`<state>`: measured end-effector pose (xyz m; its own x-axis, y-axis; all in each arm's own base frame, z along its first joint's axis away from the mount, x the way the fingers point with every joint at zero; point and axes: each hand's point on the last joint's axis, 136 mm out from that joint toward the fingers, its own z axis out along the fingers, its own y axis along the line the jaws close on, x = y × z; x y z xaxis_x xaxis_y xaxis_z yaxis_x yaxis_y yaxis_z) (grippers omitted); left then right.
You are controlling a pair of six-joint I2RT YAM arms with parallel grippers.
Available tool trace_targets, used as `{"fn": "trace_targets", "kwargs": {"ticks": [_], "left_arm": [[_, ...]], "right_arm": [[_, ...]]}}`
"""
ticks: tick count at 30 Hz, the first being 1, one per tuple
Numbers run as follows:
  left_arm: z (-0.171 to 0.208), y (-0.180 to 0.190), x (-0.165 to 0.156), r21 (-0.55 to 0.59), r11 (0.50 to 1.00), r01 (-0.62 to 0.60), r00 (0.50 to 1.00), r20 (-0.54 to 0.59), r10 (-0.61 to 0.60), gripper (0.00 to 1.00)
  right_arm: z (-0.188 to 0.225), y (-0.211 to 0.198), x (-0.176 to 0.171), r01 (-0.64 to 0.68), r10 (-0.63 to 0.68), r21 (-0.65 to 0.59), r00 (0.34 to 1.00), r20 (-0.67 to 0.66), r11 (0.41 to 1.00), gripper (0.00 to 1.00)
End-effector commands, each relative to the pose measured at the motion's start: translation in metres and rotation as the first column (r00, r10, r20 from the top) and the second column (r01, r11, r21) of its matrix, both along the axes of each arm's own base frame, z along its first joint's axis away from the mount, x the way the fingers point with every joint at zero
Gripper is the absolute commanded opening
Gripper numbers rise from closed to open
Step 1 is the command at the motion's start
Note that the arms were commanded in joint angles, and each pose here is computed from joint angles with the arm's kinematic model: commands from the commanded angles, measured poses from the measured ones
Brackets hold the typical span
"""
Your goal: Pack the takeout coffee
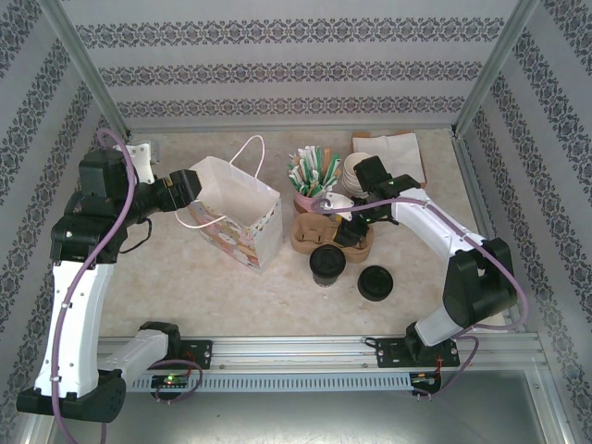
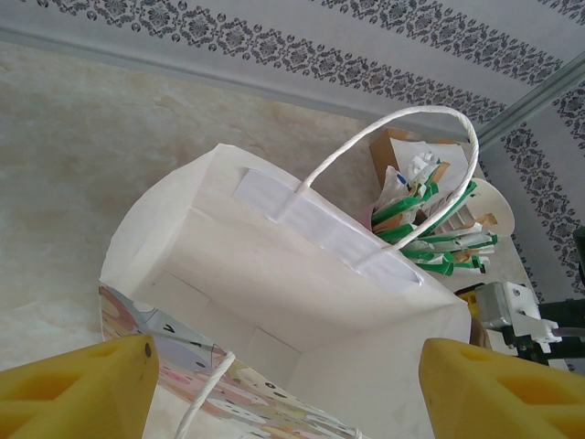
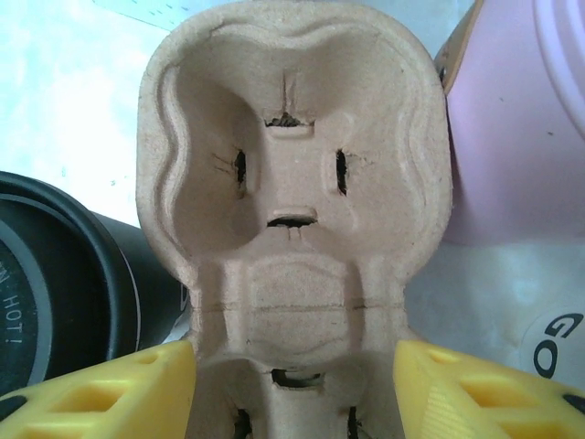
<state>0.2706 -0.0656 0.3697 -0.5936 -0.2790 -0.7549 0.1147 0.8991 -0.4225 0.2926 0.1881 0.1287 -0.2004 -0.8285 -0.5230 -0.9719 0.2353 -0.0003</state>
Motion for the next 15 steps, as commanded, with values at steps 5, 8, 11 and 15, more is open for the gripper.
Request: {"fn": "trace_targets", "kwargs": {"ticks": [5, 8, 11, 15], "left_arm": [[0.009, 0.000, -0.003, -0.007, 1.000, 0.009, 1.000, 0.021, -0.009, 0.76], [0.011, 0.001, -0.005, -0.003, 1.000, 0.006, 1.000, 0.026, -0.006, 0.76], [0.010, 0.001, -0.004, -0.005, 1.000, 0.006, 1.000, 0.021, -0.006, 0.76], [0.010, 0.001, -0.005, -0.002, 1.000, 0.005, 1.000, 0.022, -0.005, 0.76]], "right_arm": [[0.001, 0.012, 0.007, -0.058, 0.059, 0.067, 0.998, -0.013, 0.996, 0.59], [-0.002, 0.014, 0.009, -0.059, 0.060, 0.071, 0.998, -0.020, 0.996, 0.60], [-0.007, 0.013, 0.011, -0.057, 0.059, 0.061, 0.998, -0.029, 0.997, 0.61], [-0.014, 0.011, 0.008, -0.056, 0.059, 0.044, 0.997, -0.057, 0.997, 0.61]]}}
